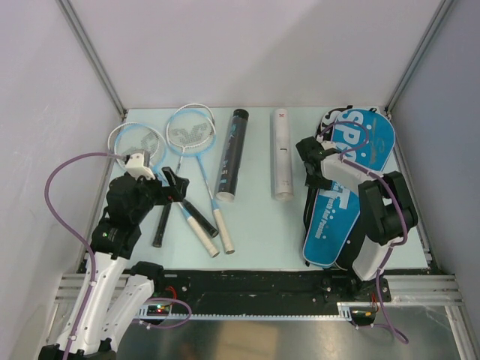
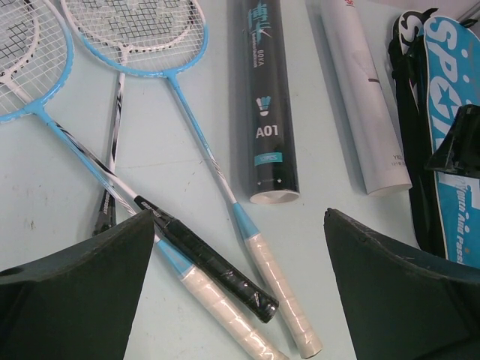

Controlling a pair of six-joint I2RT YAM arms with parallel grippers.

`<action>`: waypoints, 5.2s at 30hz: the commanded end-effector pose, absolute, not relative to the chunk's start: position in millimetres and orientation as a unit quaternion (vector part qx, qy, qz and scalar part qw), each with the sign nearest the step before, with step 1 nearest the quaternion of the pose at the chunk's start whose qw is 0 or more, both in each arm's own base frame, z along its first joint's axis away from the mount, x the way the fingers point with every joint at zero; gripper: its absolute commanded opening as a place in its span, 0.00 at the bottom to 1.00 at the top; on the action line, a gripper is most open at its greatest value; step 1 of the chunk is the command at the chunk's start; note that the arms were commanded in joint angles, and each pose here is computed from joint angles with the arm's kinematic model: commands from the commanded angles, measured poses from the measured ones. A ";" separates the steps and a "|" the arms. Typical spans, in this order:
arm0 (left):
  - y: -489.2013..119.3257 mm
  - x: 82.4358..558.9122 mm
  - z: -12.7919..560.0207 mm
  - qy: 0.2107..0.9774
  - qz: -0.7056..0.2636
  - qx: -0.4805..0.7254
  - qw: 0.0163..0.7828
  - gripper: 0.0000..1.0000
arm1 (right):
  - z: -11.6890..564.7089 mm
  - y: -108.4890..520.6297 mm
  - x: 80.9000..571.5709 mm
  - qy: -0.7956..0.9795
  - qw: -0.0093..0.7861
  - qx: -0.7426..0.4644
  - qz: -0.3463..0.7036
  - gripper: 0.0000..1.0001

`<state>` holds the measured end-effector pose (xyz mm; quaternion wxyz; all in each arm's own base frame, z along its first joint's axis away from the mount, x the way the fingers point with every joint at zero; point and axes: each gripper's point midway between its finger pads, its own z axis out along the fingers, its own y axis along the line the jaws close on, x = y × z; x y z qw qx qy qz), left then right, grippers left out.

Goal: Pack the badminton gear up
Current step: Open the racket bag at the center of the board.

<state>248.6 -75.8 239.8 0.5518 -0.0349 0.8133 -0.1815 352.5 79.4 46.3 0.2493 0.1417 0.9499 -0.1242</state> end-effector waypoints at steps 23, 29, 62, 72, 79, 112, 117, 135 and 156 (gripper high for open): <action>-124.1 244.8 242.6 0.820 -0.291 0.007 0.492 0.92 | 107.4 77.5 334.6 0.929 0.341 0.088 -0.112 0.00; -197.9 233.1 246.6 0.806 -0.352 0.062 0.472 0.91 | 134.2 77.8 323.2 0.914 0.390 0.099 -0.052 0.00; -495.3 137.9 156.1 0.723 -0.551 0.259 0.326 0.71 | 172.0 73.6 282.5 0.867 0.453 0.180 0.102 0.00; -513.7 125.9 151.3 0.712 -0.580 0.264 0.296 0.48 | 169.4 71.6 282.0 0.866 0.450 0.188 0.107 0.00; -511.8 129.8 159.2 0.706 -0.577 0.263 0.316 0.03 | 161.5 64.8 280.3 0.873 0.441 0.188 0.086 0.05; -501.5 156.0 164.1 0.710 -0.532 0.243 0.390 0.00 | 96.0 49.0 275.7 0.933 0.316 0.120 -0.125 0.58; -498.0 158.3 161.9 0.715 -0.526 0.238 0.395 0.00 | 91.7 54.2 280.4 0.934 0.311 0.115 -0.133 0.42; -469.4 172.6 180.7 0.735 -0.495 0.198 0.420 0.49 | 162.2 58.0 288.0 0.890 0.450 0.024 -0.072 0.00; -392.8 227.6 192.9 0.793 -0.420 0.115 0.426 0.57 | 169.3 71.3 295.8 0.869 0.482 -0.031 -0.105 0.00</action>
